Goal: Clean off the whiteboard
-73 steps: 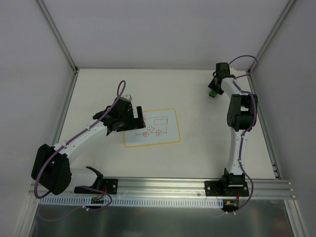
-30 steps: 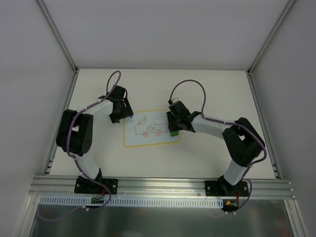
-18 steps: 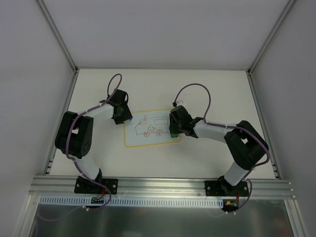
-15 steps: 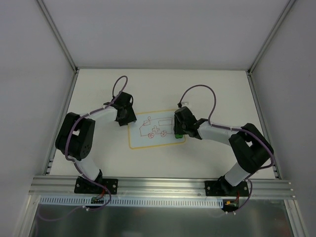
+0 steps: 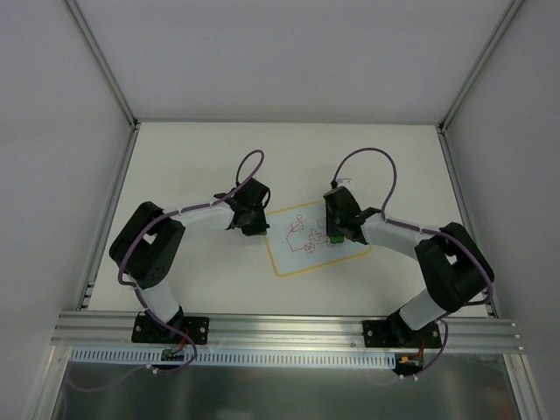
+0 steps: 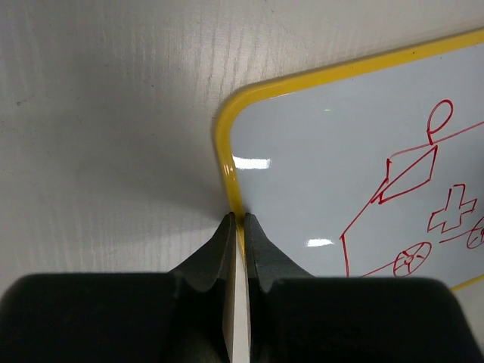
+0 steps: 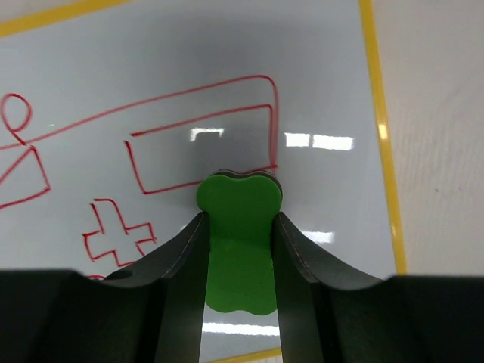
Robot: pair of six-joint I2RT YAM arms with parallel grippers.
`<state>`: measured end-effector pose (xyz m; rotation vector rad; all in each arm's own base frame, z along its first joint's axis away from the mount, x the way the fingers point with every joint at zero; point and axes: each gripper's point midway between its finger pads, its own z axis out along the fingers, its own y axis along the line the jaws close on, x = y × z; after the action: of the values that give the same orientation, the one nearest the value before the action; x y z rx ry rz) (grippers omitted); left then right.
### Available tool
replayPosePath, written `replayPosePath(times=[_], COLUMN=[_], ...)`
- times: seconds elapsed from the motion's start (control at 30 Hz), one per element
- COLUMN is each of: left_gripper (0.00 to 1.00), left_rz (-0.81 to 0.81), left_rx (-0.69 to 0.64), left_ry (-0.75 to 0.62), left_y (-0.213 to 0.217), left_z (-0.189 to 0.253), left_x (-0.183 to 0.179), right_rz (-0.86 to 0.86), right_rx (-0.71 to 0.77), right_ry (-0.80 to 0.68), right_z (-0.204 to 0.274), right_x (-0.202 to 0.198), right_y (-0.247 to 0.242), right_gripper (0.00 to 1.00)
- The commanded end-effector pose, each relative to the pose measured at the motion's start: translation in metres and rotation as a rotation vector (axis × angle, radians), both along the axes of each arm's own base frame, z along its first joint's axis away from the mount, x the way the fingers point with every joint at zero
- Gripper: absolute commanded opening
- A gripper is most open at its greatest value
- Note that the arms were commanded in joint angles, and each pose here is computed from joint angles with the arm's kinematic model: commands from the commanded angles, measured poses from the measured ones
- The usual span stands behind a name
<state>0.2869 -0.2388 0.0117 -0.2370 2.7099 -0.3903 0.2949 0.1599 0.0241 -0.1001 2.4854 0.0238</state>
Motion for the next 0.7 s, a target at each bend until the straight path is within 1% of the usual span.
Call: replayPosePath(times=[0.0,0.03,0.07,0.1,0.13,0.17,0.2,0.27,0.37,0.4,0.43,0.5,0.53,0.57,0.6,0.67], left_gripper=[0.00,0.00,0.00,0.00,0.00,0.00,0.00,0.00,0.00,0.00,0.00,0.00,0.00,0.00,0.00,0.00], left_rz=[-0.034,-0.039,-0.043,-0.045,-0.048,-0.047,-0.045,-0.042,-0.033,-0.033,-0.033,-0.031,-0.030,-0.032,-0.032,-0.029], left_rx=[0.105,0.106,0.099,0.098,0.097,0.097,0.100,0.105,0.110,0.111,0.115,0.116,0.115,0.112,0.112,0.113], left_ry=[0.246,0.255,0.266,0.267,0.272,0.274,0.271,0.269,0.273,0.276,0.273,0.276,0.277,0.281,0.281,0.276], left_y=[0.019,0.019,0.018,0.017,0.016,0.016,0.017,0.019,0.022,0.023,0.024,0.024,0.024,0.024,0.024,0.024], left_z=[-0.057,-0.060,-0.061,-0.062,-0.063,-0.063,-0.063,-0.064,-0.065,-0.065,-0.065,-0.066,-0.066,-0.066,-0.066,-0.066], left_x=[-0.056,-0.057,-0.059,-0.059,-0.061,-0.061,-0.062,-0.063,-0.066,-0.067,-0.067,-0.068,-0.068,-0.069,-0.069,-0.068], right_rz=[0.108,0.144,0.163,0.223,0.244,0.264,0.270,0.262,0.176,0.139,0.061,-0.026,-0.103,-0.140,-0.114,-0.161], right_rx=[0.061,0.087,0.075,0.085,0.087,0.115,0.096,0.108,0.032,-0.012,-0.022,-0.052,-0.086,-0.104,-0.061,-0.043], right_ry=[0.124,0.114,0.154,0.171,0.181,0.163,0.215,0.231,0.205,0.231,0.208,0.208,0.216,0.206,0.227,0.227], right_z=[-0.031,-0.026,-0.041,-0.043,-0.046,-0.037,-0.052,-0.054,-0.052,-0.056,-0.048,-0.045,-0.047,-0.038,-0.038,-0.033], right_x=[-0.011,-0.006,-0.009,-0.016,-0.017,-0.008,-0.015,-0.014,-0.004,-0.009,0.003,0.005,0.005,0.005,0.004,0.006], right_y=[0.033,0.054,0.065,0.088,0.101,0.125,0.130,0.141,0.111,0.090,0.067,0.032,0.001,-0.015,-0.014,-0.020], right_gripper=[0.00,0.00,0.00,0.00,0.00,0.00,0.00,0.00,0.00,0.00,0.00,0.00,0.00,0.00,0.01,0.00])
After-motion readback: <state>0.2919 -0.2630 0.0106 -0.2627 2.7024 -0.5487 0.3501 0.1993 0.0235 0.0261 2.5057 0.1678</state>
